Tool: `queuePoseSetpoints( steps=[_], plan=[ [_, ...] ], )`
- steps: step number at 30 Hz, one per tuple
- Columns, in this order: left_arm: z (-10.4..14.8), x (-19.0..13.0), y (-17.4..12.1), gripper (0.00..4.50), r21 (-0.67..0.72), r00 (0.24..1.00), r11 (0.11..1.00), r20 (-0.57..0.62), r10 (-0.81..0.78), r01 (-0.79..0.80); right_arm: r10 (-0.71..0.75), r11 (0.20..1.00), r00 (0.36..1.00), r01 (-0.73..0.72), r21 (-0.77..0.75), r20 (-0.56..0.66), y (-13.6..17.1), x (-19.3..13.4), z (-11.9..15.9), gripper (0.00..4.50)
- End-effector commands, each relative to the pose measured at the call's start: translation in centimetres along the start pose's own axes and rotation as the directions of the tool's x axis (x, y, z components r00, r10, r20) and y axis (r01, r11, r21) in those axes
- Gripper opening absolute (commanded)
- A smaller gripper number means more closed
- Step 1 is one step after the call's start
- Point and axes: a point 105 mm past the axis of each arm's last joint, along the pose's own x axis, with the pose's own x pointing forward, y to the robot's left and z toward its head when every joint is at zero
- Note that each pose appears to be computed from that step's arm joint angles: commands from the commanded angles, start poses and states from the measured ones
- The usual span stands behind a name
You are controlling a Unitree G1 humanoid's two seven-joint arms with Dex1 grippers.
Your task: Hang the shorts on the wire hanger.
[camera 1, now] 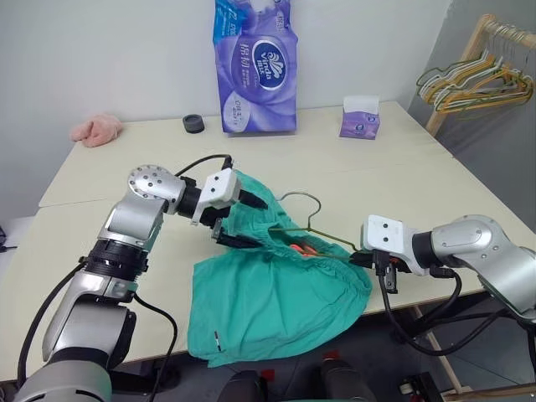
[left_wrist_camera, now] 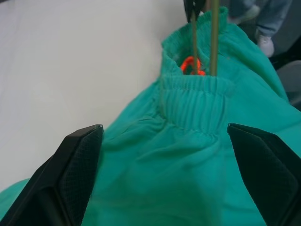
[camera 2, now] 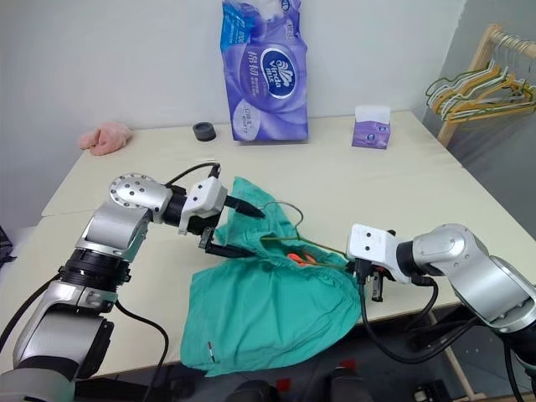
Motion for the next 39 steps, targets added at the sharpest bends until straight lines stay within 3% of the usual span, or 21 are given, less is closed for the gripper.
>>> queuePoseSetpoints(
  steps=[1, 9, 13, 22, 25, 32, 36, 39],
  plan=[
    [-0.3, -0.4, -0.2, 4.49, 0.012, 0.999, 1.0, -0.029, -0.018, 0.019, -0.041, 0.997, 0.999, 0.043, -0.062, 0.035, -0.7, -1.1, 1.6, 0.0],
    [-1.5, 0.7, -0.7, 4.49, -0.004, 0.998, 0.999, -0.042, -0.053, 0.053, -0.041, 0.998, 0.996, 0.045, -0.047, 0.078, -0.8, -1.4, 2.5, 0.0],
    [-1.8, 1.3, -0.4, 3.64, -0.017, 0.999, 0.999, -0.024, -0.037, 0.037, -0.04, 0.997, 0.994, 0.046, -0.059, 0.098, -0.7, -1.4, 3.1, 0.0],
    [-1.7, 1.7, 0.0, 0.91, -0.056, 0.999, 0.998, 0.033, -0.025, 0.027, -0.024, 0.994, 0.993, 0.035, -0.103, 0.112, -0.3, -1.4, 3.5, 0.0],
    [-1.6, 1.8, 0.0, 0.19, -0.065, 0.998, 0.997, 0.048, -0.026, 0.029, -0.002, 0.989, 0.993, 0.02, -0.147, 0.118, 0.0, -1.2, 3.5, 0.0],
    [-2.1, 2.0, 0.0, 0.07, -0.061, 0.999, 0.998, 0.029, -0.015, 0.016, -0.018, 0.973, 0.992, 0.045, -0.225, 0.121, -0.3, -1.3, 3.2, 0.0],
    [-2.6, 1.9, 0.6, 0.06, -0.055, 1.0, 0.998, -0.003, 0.021, -0.021, -0.036, 0.968, 0.998, 0.047, -0.246, 0.049, -0.6, -1.7, 1.2, 1.03],
    [-3.0, 1.8, 1.4, 0.06, -0.029, 0.997, 0.997, -0.034, 0.075, -0.076, -0.053, 0.987, 0.998, 0.049, -0.15, -0.02, -0.7, -3.2, -1.3, 2.07]
  ],
)
